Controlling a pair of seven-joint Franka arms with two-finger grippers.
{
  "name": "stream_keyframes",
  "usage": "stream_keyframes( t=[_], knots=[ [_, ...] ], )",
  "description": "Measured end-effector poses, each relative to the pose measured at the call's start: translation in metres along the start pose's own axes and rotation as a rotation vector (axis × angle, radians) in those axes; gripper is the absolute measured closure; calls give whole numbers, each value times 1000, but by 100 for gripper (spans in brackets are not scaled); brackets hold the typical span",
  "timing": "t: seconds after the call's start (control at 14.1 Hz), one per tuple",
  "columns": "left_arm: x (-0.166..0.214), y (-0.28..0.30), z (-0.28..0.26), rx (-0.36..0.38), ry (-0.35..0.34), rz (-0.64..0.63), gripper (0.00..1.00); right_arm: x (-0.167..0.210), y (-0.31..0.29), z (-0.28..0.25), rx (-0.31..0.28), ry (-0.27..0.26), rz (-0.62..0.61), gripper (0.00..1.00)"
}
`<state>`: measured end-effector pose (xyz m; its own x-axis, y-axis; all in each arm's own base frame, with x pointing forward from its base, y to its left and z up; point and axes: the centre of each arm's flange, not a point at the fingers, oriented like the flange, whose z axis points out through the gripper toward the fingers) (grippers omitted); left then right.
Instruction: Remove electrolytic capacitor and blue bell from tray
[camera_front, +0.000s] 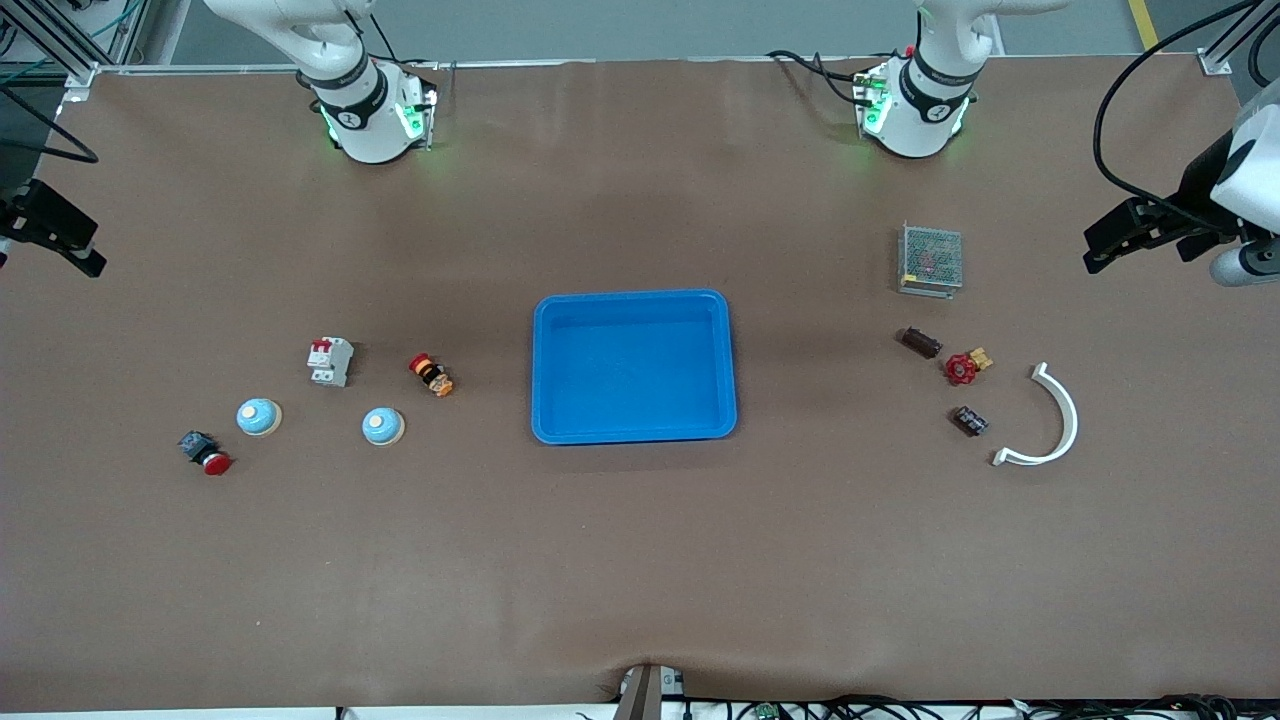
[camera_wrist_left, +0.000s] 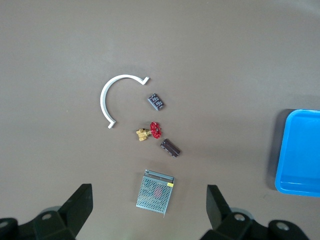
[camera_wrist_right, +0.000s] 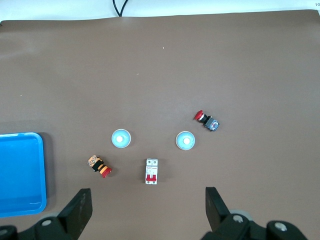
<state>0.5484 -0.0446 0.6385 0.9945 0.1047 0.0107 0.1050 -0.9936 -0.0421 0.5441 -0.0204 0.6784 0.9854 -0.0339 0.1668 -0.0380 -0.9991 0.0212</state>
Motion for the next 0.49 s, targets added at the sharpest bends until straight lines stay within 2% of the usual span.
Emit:
stream_keyframes(
  t=[0.49],
  knots=[
    [-2, 4, 1, 2, -8, 8, 0, 0, 7, 1, -1, 1, -24, 0]
  ],
)
